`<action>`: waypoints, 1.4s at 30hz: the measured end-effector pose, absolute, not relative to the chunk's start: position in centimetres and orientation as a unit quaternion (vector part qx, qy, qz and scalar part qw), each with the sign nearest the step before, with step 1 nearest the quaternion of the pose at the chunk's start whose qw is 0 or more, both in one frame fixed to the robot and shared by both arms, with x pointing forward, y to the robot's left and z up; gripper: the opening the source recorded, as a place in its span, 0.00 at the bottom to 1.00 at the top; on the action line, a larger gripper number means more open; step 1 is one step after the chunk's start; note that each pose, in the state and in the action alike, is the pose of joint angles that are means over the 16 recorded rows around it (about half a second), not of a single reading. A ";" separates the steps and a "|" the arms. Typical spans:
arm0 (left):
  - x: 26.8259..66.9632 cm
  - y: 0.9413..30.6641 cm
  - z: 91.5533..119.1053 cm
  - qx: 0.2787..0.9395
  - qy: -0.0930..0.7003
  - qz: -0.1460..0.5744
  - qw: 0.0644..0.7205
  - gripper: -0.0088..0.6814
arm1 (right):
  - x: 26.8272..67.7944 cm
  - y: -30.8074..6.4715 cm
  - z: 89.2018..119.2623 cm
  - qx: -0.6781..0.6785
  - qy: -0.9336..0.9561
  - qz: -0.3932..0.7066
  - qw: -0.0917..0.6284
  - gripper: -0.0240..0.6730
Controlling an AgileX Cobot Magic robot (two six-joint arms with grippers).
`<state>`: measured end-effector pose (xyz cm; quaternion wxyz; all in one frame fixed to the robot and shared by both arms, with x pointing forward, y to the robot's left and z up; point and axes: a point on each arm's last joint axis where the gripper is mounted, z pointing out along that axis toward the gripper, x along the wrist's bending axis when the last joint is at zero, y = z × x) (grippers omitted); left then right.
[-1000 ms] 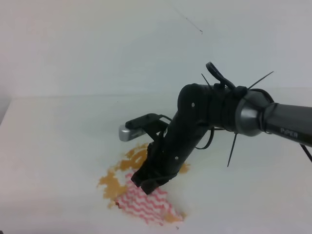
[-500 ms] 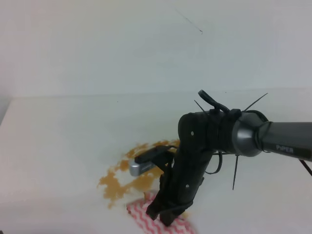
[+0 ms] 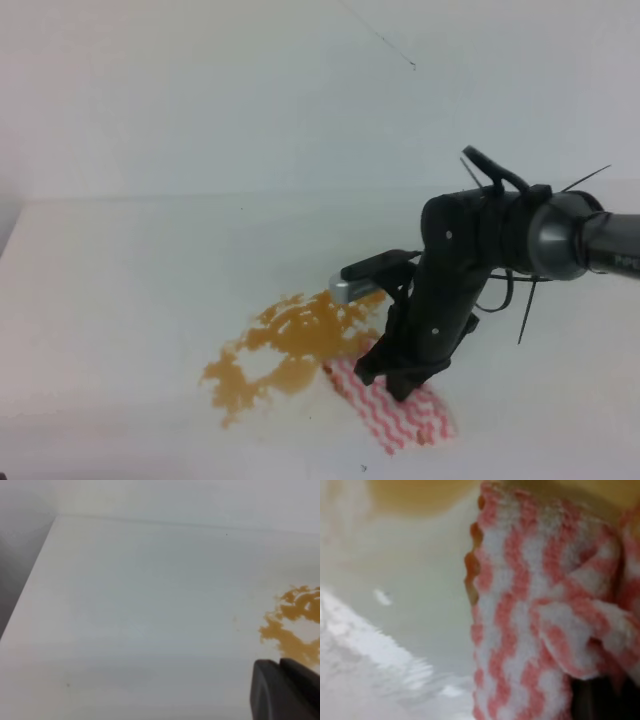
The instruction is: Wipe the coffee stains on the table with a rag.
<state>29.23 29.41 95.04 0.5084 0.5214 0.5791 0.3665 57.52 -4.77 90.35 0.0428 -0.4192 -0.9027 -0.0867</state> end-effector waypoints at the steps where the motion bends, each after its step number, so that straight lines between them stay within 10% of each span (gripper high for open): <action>1: 29.2 29.4 95.0 0.521 0.579 0.367 0.508 0.01 | 58.0 -5.2 90.4 -0.426 -0.899 -0.091 0.038 0.07; 23: 29.2 29.4 95.0 0.521 0.579 0.367 0.508 0.01 | 67.8 -6.8 91.4 -0.478 -0.856 -0.195 -0.031 0.07; 42: 29.2 29.4 95.0 0.521 0.579 0.367 0.508 0.01 | 63.1 3.3 90.2 -0.380 -0.898 -0.220 0.029 0.07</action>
